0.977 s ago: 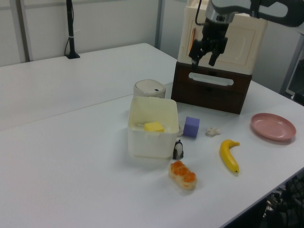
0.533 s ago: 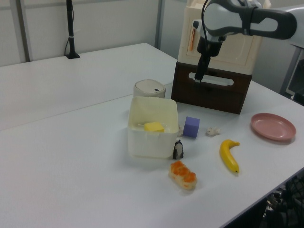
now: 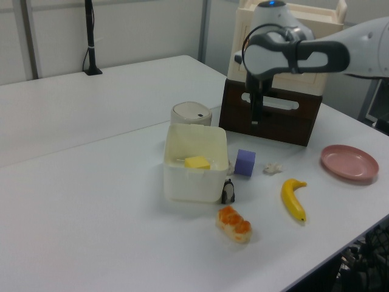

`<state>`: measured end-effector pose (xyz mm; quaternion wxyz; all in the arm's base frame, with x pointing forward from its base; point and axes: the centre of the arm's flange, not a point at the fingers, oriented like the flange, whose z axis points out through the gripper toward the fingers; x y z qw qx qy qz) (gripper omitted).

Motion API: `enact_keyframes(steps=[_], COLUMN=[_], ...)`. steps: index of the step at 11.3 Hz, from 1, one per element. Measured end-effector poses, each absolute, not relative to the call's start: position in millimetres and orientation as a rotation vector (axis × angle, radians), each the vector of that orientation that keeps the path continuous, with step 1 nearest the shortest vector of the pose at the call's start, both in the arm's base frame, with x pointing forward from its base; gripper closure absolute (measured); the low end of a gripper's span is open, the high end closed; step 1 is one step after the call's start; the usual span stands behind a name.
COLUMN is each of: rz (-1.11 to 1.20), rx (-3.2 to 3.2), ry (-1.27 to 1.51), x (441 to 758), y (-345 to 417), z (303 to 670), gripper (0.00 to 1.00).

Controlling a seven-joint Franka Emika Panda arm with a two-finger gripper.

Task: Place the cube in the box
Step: 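Move the gripper down over the purple cube beside the box, then lower the gripper around the purple cube and close on it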

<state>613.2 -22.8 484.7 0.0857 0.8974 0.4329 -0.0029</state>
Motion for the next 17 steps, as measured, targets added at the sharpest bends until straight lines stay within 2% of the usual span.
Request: enact_keyframes(steps=[3,8,10,14,17], rz=[-0.075,-0.141,-0.151,0.047,0.031], rx=[2.68,2.664,2.687,2.785,2.779], ry=[1.315,1.338,1.338,1.267,1.295], x=[625.3,636.2,637.0,641.5,638.0], y=[-22.9,-25.5,-24.8,-31.5,-31.6], z=[442.2,397.1,387.7,374.4,363.4], gripper=[0.0,0.0,0.0,0.0,0.0])
